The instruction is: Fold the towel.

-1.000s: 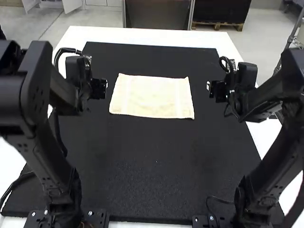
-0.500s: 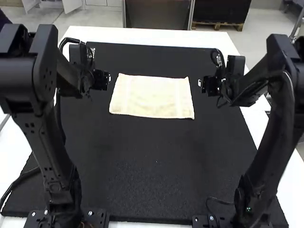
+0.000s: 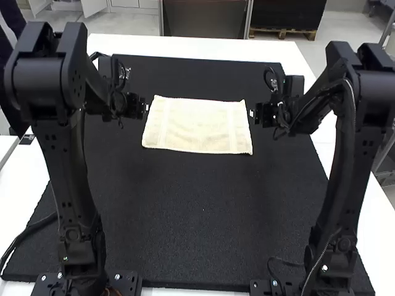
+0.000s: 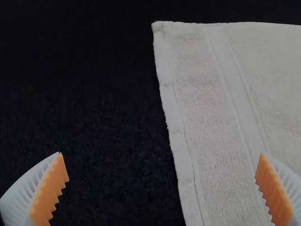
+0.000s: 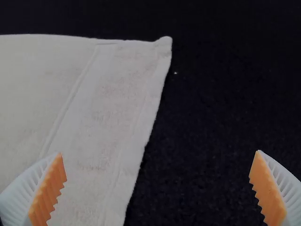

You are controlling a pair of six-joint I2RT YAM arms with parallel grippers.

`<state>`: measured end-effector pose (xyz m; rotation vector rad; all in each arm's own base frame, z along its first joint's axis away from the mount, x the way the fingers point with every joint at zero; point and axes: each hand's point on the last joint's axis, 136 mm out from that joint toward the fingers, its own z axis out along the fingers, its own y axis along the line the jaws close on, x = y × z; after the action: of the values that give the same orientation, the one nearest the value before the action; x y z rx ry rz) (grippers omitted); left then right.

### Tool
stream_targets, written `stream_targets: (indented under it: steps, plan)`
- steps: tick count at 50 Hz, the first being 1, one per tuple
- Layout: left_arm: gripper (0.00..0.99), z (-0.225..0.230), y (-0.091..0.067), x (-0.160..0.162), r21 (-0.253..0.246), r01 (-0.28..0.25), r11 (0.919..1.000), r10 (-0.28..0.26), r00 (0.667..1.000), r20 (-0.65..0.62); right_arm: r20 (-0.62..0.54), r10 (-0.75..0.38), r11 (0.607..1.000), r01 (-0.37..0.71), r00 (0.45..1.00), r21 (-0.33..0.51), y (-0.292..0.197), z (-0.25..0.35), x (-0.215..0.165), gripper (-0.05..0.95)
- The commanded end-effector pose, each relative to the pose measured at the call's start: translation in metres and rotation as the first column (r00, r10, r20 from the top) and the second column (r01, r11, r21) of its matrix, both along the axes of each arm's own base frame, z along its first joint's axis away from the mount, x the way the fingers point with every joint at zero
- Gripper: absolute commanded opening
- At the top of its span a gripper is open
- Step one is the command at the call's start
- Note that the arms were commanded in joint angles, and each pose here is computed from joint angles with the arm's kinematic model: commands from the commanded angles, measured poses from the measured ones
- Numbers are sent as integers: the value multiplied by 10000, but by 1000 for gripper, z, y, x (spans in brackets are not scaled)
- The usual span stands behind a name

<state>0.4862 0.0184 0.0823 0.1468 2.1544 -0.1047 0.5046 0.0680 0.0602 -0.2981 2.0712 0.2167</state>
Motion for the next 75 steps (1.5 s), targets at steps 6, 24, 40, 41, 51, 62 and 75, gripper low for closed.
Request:
stream_targets:
  steps: [6,24,40,41,51,62,75]
  plan:
    - [934,7,-20,22,79,595,9982,-597,9977,322,447,247,9991,-262,9987,331,17,16,19,905]
    - [934,-3,-26,50,56,702,9975,-704,9964,465,362,248,9990,-261,9990,353,19,4,37,905]
    - [934,-7,-22,70,76,655,9978,-658,9959,617,395,198,9984,-219,9990,526,24,-4,57,907]
    - [936,-8,-22,71,76,655,9978,-658,9959,617,405,206,9983,-228,9990,540,25,-4,59,907]
    - [934,-9,-20,83,62,642,9979,-645,9953,723,503,143,9970,-180,9986,747,29,-3,71,907]
    - [934,-11,-21,93,6,635,9980,-633,9949,789,602,176,9960,-228,9980,862,35,-3,80,907]
    - [934,-14,-21,101,-127,574,9983,-562,9950,830,684,71,9951,-138,9976,984,33,-3,91,907]
